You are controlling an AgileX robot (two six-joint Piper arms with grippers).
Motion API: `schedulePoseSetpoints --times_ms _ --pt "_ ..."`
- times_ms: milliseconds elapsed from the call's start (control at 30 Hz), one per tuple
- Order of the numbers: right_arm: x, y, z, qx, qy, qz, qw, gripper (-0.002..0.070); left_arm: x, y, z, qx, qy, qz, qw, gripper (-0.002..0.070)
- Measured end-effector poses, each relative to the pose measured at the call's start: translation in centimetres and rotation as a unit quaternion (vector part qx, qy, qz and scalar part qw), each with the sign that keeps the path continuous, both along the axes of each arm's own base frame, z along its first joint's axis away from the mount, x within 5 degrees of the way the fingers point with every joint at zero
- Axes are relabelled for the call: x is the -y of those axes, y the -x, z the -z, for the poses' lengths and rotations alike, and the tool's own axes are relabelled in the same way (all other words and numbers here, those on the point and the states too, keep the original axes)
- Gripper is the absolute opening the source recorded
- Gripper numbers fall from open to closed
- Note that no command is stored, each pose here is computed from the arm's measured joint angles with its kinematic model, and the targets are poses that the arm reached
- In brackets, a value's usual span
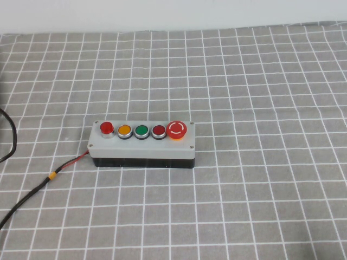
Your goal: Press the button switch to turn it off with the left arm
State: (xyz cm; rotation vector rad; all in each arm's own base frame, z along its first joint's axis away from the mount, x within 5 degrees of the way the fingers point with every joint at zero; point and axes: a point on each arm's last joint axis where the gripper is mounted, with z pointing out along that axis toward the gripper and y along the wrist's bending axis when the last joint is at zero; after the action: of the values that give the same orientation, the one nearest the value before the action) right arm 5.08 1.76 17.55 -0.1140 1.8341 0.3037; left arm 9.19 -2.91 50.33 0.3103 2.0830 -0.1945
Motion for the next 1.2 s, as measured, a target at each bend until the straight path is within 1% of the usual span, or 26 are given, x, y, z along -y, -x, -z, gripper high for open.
schedulePoseSetpoints --times_ms 100,200,333,433,500,667,800,1000,1200 --pt "0.0 0.0 0.0 0.0 0.0 0.0 1.0 -0.0016 -0.9 3.0 -0.4 0.035 0.01 0.0 0.999 -0.0003" --pt "0.0 0.0 0.0 0.0 0.0 0.0 1.0 -0.0016 -1.7 5.5 0.1 0.055 0.016 -0.001 0.998 -0.0003" --pt "0.0 0.0 0.0 0.0 0.0 0.0 1.0 -0.0016 -2.0 7.2 2.7 0.042 0.023 0.006 0.999 -0.0003" --pt "0.0 0.0 0.0 0.0 0.0 0.0 1.0 -0.0016 -1.6 7.6 5.4 0.02 0.04 0.025 0.999 -0.0003" --pt "0.0 0.0 0.0 0.0 0.0 0.0 1.0 -0.0016 -1.4 7.7 7.2 0.022 0.05 0.03 0.998 -0.0003" --pt "0.0 0.0 0.0 0.0 0.0 0.0 1.0 -0.0016 -1.9 8.9 11.6 0.064 0.066 0.025 0.995 -0.0003" --pt "0.0 0.0 0.0 0.0 0.0 0.0 1.0 -0.0016 -2.3 9.9 14.0 0.081 0.069 0.022 0.994 -0.0003" --pt "0.0 0.0 0.0 0.0 0.0 0.0 1.0 -0.0016 -2.1 9.3 15.6 0.078 0.068 0.02 0.994 -0.0003" --pt "0.0 0.0 0.0 0.0 0.0 0.0 1.0 -0.0016 -2.3 8.7 15.7 0.104 0.057 0.007 0.993 -0.0003"
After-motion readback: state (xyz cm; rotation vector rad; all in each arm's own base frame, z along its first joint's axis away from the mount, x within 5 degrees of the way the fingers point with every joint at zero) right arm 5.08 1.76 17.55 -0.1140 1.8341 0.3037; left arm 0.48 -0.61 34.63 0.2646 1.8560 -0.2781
